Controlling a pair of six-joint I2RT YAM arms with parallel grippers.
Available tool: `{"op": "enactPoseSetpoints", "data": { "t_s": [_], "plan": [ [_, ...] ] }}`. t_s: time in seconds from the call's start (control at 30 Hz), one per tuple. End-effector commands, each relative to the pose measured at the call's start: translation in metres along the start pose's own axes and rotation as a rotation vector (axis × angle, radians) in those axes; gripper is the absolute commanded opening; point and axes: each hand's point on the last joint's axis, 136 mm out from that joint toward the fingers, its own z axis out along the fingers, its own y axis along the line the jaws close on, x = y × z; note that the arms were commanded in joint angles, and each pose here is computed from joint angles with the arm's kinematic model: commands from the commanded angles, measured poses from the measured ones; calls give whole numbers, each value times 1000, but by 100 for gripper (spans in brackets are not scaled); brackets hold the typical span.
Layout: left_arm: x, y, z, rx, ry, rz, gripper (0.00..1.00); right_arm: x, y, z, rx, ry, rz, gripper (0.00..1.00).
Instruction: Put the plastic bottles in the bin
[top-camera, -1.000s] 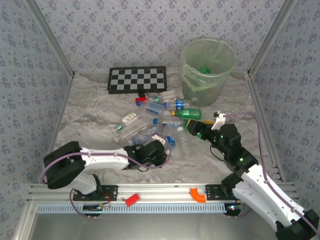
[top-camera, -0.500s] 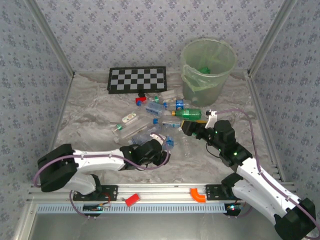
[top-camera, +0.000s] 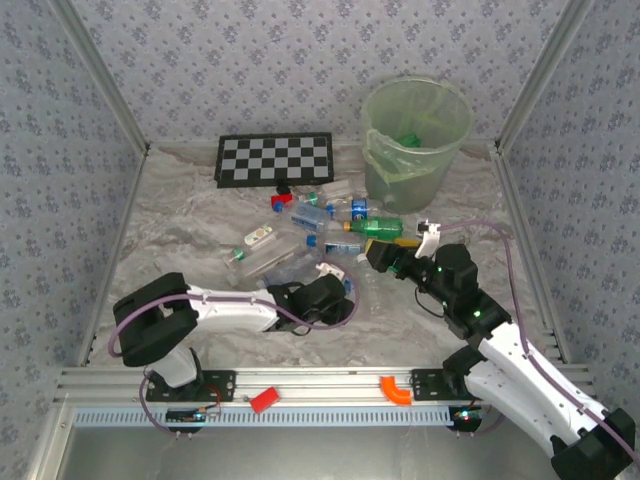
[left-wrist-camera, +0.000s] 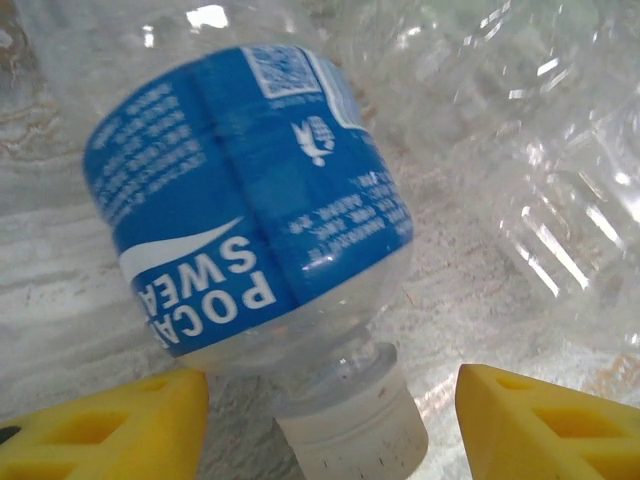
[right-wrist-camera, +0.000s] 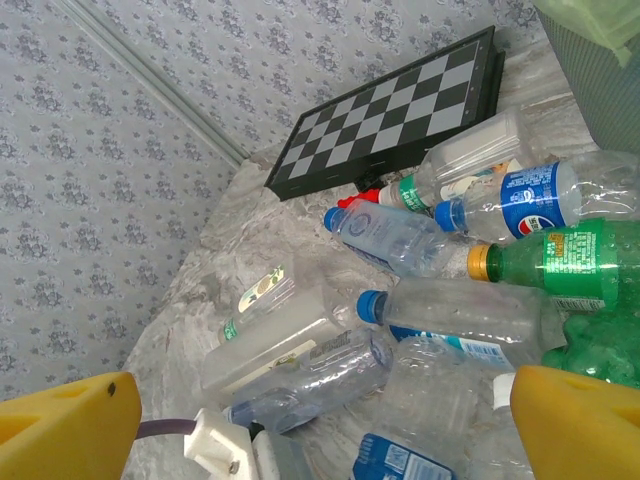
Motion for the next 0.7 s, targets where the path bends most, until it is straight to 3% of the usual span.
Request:
{"op": "enactPoseSetpoints", "data": {
  "t_s": [0.0,0.17,0.4,0.67],
  "plan": [
    [2,8,7,-70,11,-5,62,-2,1,-2,7,-5,-16,97],
    [9,17,12,-113,27,-7,49,-2,1,-3,4,-6,-15,97],
    [3,22,-2,-109,-13,-5,17,-1,1,0,0,-6,-15,97],
    [-17,18,-41,-12,-140,32,16,2,12,11,-38,54,-19,95]
  ]
}}
